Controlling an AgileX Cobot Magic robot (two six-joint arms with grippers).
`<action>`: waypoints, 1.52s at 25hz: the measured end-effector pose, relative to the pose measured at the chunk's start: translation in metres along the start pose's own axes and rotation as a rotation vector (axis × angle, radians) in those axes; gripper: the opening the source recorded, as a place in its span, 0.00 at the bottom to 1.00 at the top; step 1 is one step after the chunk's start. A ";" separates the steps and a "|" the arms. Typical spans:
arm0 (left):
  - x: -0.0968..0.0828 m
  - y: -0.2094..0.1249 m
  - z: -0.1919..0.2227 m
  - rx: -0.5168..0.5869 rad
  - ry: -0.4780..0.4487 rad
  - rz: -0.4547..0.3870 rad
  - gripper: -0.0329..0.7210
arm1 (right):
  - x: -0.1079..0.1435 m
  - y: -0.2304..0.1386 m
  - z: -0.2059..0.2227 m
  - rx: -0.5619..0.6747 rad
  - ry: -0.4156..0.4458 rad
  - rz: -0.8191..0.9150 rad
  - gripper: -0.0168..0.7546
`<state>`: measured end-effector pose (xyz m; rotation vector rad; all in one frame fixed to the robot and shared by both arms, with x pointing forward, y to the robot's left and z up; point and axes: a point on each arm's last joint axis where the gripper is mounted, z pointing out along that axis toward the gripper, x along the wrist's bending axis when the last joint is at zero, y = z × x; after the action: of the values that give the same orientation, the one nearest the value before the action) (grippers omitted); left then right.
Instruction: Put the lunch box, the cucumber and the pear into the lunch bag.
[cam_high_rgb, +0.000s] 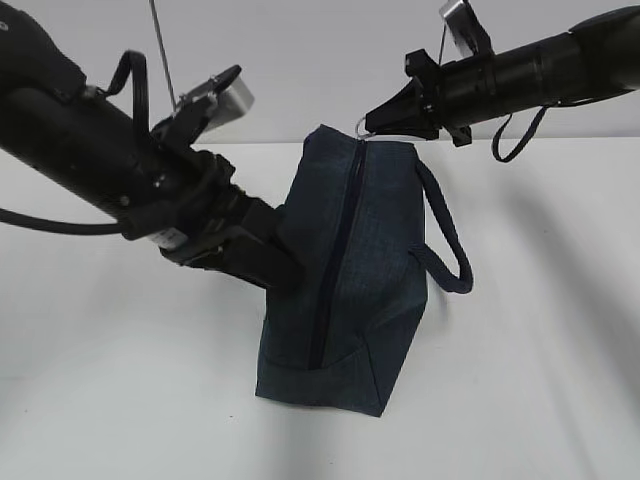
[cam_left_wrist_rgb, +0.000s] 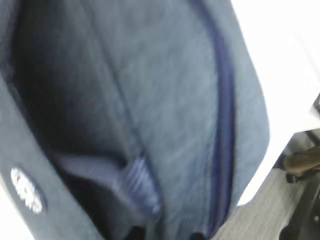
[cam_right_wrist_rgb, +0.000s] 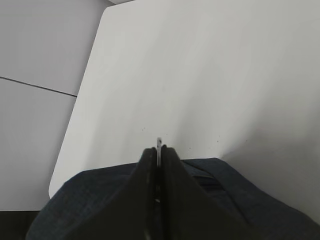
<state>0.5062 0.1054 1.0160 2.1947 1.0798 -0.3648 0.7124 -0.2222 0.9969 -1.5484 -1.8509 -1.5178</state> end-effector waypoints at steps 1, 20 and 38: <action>-0.001 0.003 -0.003 -0.006 -0.004 -0.002 0.29 | 0.000 0.000 0.000 0.002 0.002 0.000 0.03; -0.013 0.080 -0.063 -0.401 0.113 0.056 0.49 | 0.005 -0.001 0.000 0.006 0.062 0.022 0.03; 0.040 0.112 0.001 -0.248 0.146 -0.027 0.44 | 0.006 0.000 0.000 0.006 0.071 0.023 0.03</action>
<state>0.6189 0.0789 1.0444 2.0105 1.1674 -0.0765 0.7095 -0.2190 1.0014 -1.4881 -1.7906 -1.5359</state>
